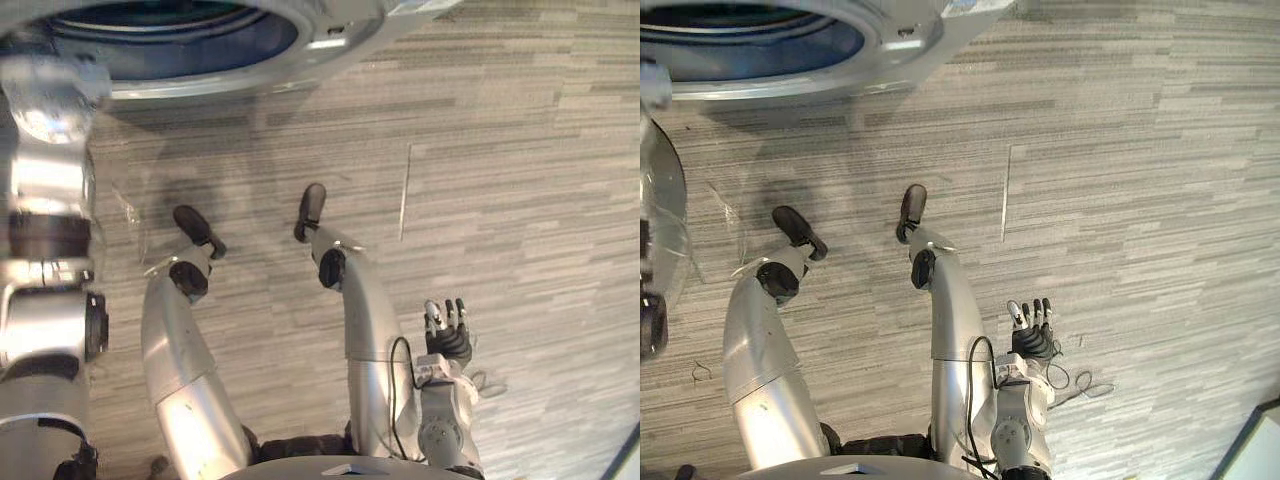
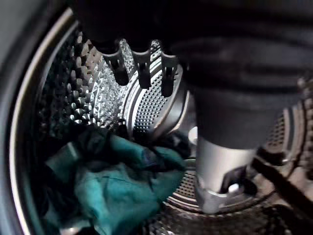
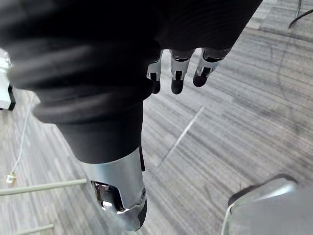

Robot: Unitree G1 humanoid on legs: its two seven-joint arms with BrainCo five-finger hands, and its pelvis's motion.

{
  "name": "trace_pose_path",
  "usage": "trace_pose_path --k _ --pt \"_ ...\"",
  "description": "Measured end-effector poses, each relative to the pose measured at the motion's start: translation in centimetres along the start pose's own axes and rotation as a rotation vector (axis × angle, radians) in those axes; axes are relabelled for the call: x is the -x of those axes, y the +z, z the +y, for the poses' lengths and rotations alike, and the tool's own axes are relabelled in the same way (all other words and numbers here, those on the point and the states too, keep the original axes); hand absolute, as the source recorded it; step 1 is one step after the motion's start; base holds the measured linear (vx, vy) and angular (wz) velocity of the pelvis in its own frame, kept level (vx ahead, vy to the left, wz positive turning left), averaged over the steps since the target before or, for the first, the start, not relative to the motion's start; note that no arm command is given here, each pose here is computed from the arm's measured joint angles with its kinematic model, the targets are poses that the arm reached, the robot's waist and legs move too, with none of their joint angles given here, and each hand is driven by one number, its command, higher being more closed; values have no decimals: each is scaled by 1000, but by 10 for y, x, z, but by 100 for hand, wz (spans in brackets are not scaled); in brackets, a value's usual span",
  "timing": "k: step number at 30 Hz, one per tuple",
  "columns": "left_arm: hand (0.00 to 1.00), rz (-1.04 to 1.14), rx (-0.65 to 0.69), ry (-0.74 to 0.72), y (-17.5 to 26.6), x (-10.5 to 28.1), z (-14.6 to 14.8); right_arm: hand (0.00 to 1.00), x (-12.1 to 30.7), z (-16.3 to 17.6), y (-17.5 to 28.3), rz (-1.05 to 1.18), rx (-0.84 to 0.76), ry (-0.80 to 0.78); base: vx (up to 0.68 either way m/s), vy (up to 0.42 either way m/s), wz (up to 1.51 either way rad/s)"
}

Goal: Pick up the laundry basket with both hands and put the clothes into the washing machine.

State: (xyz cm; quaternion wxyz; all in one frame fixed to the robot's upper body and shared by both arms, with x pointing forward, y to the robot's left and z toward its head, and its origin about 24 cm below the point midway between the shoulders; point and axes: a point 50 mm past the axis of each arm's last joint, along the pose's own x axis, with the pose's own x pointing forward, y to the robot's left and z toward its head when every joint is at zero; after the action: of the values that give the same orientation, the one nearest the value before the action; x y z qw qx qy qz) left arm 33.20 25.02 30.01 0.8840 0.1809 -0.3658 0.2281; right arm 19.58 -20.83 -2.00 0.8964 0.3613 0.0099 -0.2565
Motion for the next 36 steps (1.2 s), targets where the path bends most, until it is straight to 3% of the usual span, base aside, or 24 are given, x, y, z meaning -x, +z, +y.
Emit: trace_pose_path --k 4,6,11,15,17,22,24,27,30,36 --pt "0 263 156 -61 -56 103 -34 0 -2 -9 3 0 43 -57 33 -80 35" --pt "0 414 168 -142 -78 148 -50 0 -3 -15 2 15 62 -78 41 -95 33" --pt "0 985 244 -490 -123 310 -97 0 -10 -44 -16 151 121 -200 106 -16 25" --pt "0 1332 236 -444 -142 385 -83 0 7 -77 -42 298 133 -341 131 19 23" --pt "0 1596 186 -271 -153 435 -47 0 25 -104 -55 399 160 -452 183 8 35" --pt "0 1879 102 62 -152 492 19 0 55 -142 -62 502 183 -604 167 15 15" --pt "0 1950 57 93 -144 510 32 0 64 -150 -64 532 187 -651 138 54 -13" --pt "0 2006 55 80 -138 521 29 0 70 -154 -67 561 200 -674 123 65 -21" --pt "0 1991 64 -19 -139 517 13 0 71 -154 -69 576 201 -673 88 46 -35" --pt "0 1806 -33 -447 -151 482 -28 0 53 -131 -78 603 248 -544 -10 39 -67"
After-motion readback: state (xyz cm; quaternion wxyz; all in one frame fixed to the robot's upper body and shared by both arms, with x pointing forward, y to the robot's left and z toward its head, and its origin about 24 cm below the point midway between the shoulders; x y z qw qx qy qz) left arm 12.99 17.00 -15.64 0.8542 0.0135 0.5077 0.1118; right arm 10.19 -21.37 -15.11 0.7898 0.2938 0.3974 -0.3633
